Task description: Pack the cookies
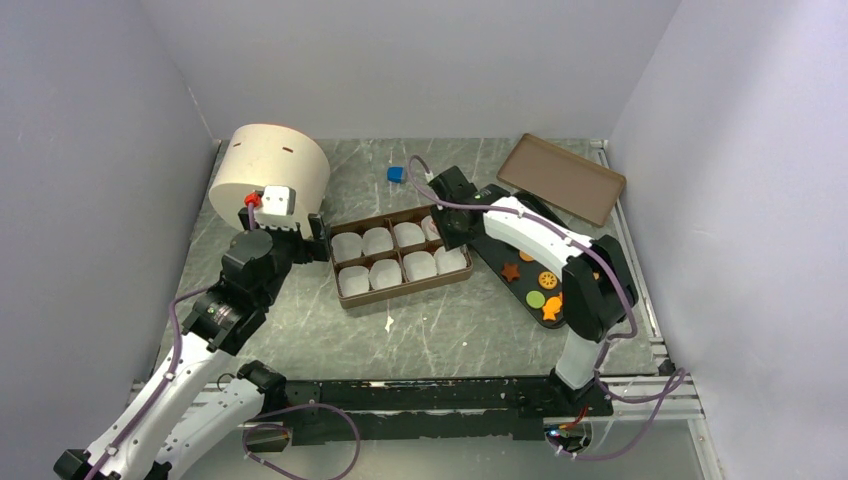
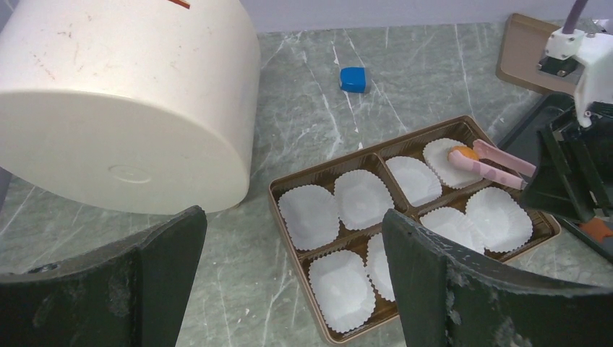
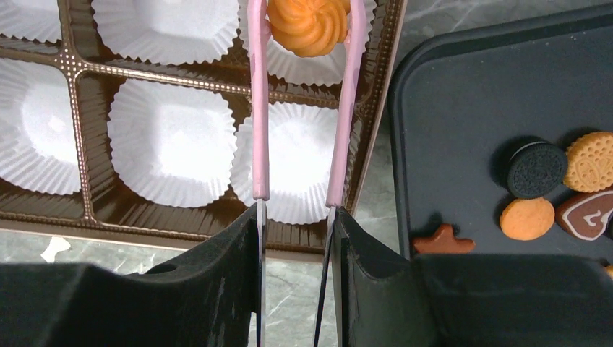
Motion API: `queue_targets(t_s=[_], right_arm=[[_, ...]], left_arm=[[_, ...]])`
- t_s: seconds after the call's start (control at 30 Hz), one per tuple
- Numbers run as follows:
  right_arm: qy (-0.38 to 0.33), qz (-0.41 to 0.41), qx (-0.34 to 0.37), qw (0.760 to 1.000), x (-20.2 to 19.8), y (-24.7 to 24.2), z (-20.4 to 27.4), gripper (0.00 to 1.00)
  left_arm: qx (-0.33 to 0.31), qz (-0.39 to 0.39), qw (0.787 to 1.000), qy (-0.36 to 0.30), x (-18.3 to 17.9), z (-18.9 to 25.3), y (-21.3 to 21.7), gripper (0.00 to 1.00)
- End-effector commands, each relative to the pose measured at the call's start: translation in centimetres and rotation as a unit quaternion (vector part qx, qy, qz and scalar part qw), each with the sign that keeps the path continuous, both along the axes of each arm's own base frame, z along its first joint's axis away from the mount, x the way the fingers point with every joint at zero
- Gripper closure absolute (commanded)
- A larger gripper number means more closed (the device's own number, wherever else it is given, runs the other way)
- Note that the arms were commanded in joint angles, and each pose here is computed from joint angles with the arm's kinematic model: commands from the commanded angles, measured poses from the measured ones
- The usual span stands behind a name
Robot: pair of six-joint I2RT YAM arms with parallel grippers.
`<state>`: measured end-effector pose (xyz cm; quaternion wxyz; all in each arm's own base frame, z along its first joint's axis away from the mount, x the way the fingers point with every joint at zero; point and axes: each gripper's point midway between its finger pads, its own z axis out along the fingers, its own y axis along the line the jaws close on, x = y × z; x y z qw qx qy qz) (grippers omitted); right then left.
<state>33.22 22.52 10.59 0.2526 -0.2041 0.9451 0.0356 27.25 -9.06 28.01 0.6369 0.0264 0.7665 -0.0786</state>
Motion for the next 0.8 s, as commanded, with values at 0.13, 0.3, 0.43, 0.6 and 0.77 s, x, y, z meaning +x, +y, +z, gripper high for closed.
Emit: queue_targets(t_s=[0.13, 0.3, 0.43, 0.6, 0.77], right_arm=[[-0.034, 0.002, 0.005, 0.999, 2.8, 1.4, 0.8, 0.72], [-0.025, -0.002, -0.006, 1.0, 2.9, 1.3, 0.0, 0.67], [-0.028, -0.008, -0.009, 1.0, 3.0, 1.2, 0.0, 0.62], [-0.033, -0.01, -0.007, 0.999, 3.1, 1.1, 0.6, 0.56], [-0.037, -0.006, -0.002, 0.999, 3.1, 1.3, 1.3, 0.55]], left_arm=[[-0.004, -0.004, 1.0, -0.02, 0.1, 1.1, 0.0, 0.04], [-0.004, -0.005, 1.0, -0.022, 0.1, 1.2, 0.0, 0.04], [-0.005, -0.004, 1.0, -0.023, 0.1, 1.2, 0.0, 0.04], [-0.004, -0.006, 1.0, -0.022, 0.1, 1.1, -0.1, 0.04], [-0.005, -0.007, 1.0, -0.022, 0.1, 1.1, -0.1, 0.04]])
